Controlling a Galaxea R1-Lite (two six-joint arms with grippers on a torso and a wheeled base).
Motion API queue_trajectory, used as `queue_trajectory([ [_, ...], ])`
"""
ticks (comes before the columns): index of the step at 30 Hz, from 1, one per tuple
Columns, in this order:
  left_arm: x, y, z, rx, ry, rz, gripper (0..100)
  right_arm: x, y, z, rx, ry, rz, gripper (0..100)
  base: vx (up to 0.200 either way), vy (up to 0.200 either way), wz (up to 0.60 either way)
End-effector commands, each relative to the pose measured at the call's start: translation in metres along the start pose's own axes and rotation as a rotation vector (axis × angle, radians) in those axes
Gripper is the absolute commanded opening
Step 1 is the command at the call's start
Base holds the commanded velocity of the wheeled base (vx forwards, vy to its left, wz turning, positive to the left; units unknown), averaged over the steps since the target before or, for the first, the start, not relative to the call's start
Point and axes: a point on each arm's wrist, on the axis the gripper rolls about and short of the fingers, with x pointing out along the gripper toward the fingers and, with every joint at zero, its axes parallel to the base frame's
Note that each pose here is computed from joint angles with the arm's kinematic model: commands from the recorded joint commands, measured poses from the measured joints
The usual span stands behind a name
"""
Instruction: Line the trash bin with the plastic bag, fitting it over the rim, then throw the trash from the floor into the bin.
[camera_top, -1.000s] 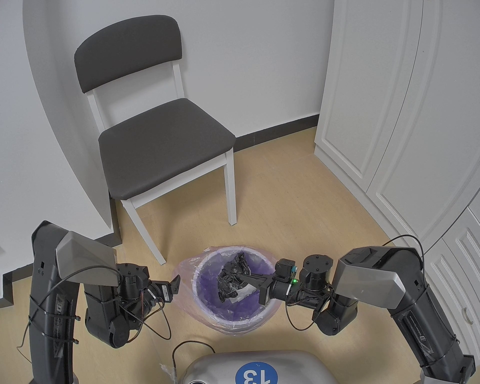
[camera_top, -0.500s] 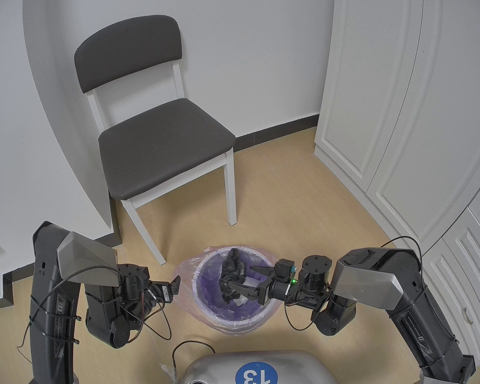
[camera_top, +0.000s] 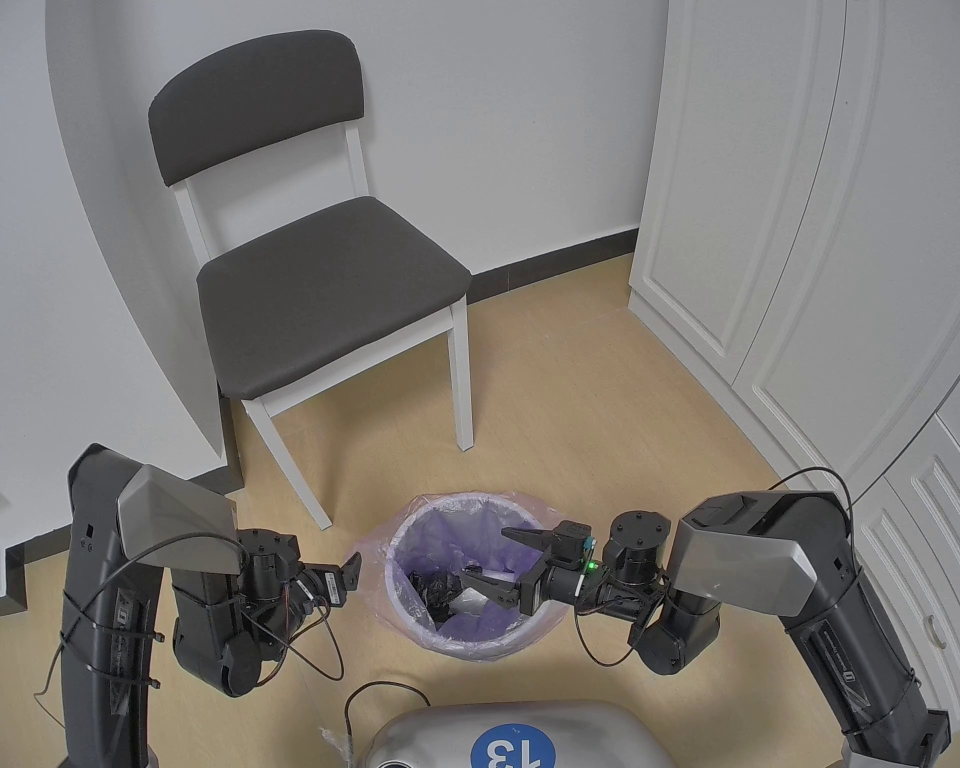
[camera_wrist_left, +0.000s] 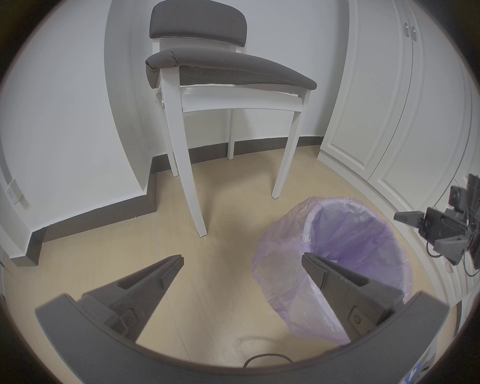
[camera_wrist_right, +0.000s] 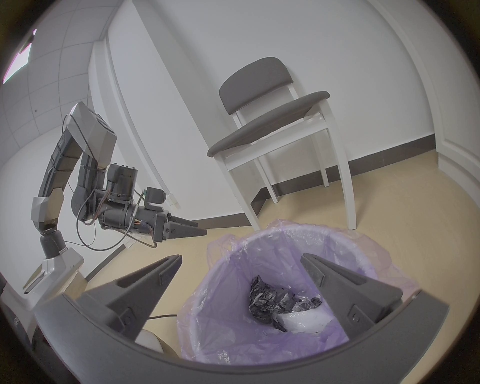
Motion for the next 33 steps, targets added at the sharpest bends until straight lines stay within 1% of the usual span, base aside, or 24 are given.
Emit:
queue_trajectory([
  [1,0.007,-0.002,-0.004,0.011,-0.015,0.02,100,-0.013,-0.005,0.039,-0.061,-0.068,-0.026,100,0.0,0.0,0.0],
  [2,0.009,-0.002,-0.006,0.024,-0.014,0.031,100,-0.016,-0.008,0.043,-0.071,-0.071,-0.036,100,0.0,0.0,0.0],
  [4,0.013,-0.001,-0.016,0.111,0.012,0.05,100,-0.027,-0.02,0.058,-0.098,-0.066,-0.08,100,0.0,0.0,0.0],
  [5,0.013,-0.001,-0.016,0.118,0.013,0.05,100,-0.028,-0.021,0.059,-0.1,-0.064,-0.085,100,0.0,0.0,0.0],
  [6,0.015,-0.002,-0.021,0.184,0.028,0.035,100,-0.04,-0.036,0.07,-0.118,-0.034,-0.136,100,0.0,0.0,0.0],
  [7,0.016,-0.003,-0.019,0.214,0.018,0.019,100,-0.05,-0.047,0.076,-0.125,-0.006,-0.172,100,0.0,0.0,0.0],
  [8,0.016,-0.004,-0.019,0.217,0.017,0.015,100,-0.051,-0.048,0.076,-0.124,-0.001,-0.177,100,0.0,0.0,0.0],
  [9,0.019,-0.011,-0.013,0.243,-0.014,-0.047,100,-0.065,-0.063,0.083,-0.128,0.043,-0.227,100,0.0,0.0,0.0],
  [10,0.022,-0.014,-0.009,0.252,-0.035,-0.076,100,-0.074,-0.071,0.086,-0.129,0.072,-0.256,100,0.0,0.0,0.0],
  [12,0.029,-0.015,-0.004,0.28,-0.059,-0.09,100,-0.089,-0.087,0.088,-0.133,0.121,-0.305,100,0.0,0.0,0.0],
  [13,0.032,-0.013,-0.005,0.315,-0.037,-0.08,100,-0.096,-0.097,0.088,-0.141,0.14,-0.329,100,0.0,0.0,0.0],
  [14,0.032,-0.013,-0.005,0.315,-0.037,-0.08,100,-0.096,-0.097,0.088,-0.141,0.14,-0.329,100,0.0,0.0,0.0],
  [15,0.036,-0.008,-0.008,0.347,0.013,-0.069,100,-0.103,-0.109,0.089,-0.151,0.159,-0.356,100,0.0,0.0,0.0],
  [16,0.039,-0.005,-0.008,0.348,0.04,-0.06,100,-0.107,-0.118,0.089,-0.15,0.171,-0.374,100,0.0,0.0,0.0],
  [19,0.043,-0.003,-0.008,0.349,0.07,-0.035,100,-0.11,-0.13,0.084,-0.129,0.201,-0.393,100,0.0,0.0,0.0],
  [22,0.044,-0.002,-0.009,0.362,0.123,-0.015,100,-0.114,-0.141,0.075,-0.108,0.236,-0.409,100,0.0,0.0,0.0],
  [23,0.045,-0.002,-0.009,0.362,0.123,-0.015,100,-0.114,-0.141,0.076,-0.109,0.234,-0.409,100,0.0,0.0,0.0],
  [26,0.048,-0.001,-0.004,0.37,0.188,0.008,100,-0.116,-0.152,0.066,-0.102,0.248,-0.423,100,0.0,0.0,0.0],
  [30,0.052,-0.002,0.003,0.378,0.266,0.008,100,-0.116,-0.159,0.057,-0.092,0.256,-0.43,100,0.0,0.0,0.0],
  [33,0.068,-0.004,0.015,0.376,0.275,0.032,100,-0.115,-0.161,0.049,-0.075,0.275,-0.427,100,0.0,0.0,0.0],
])
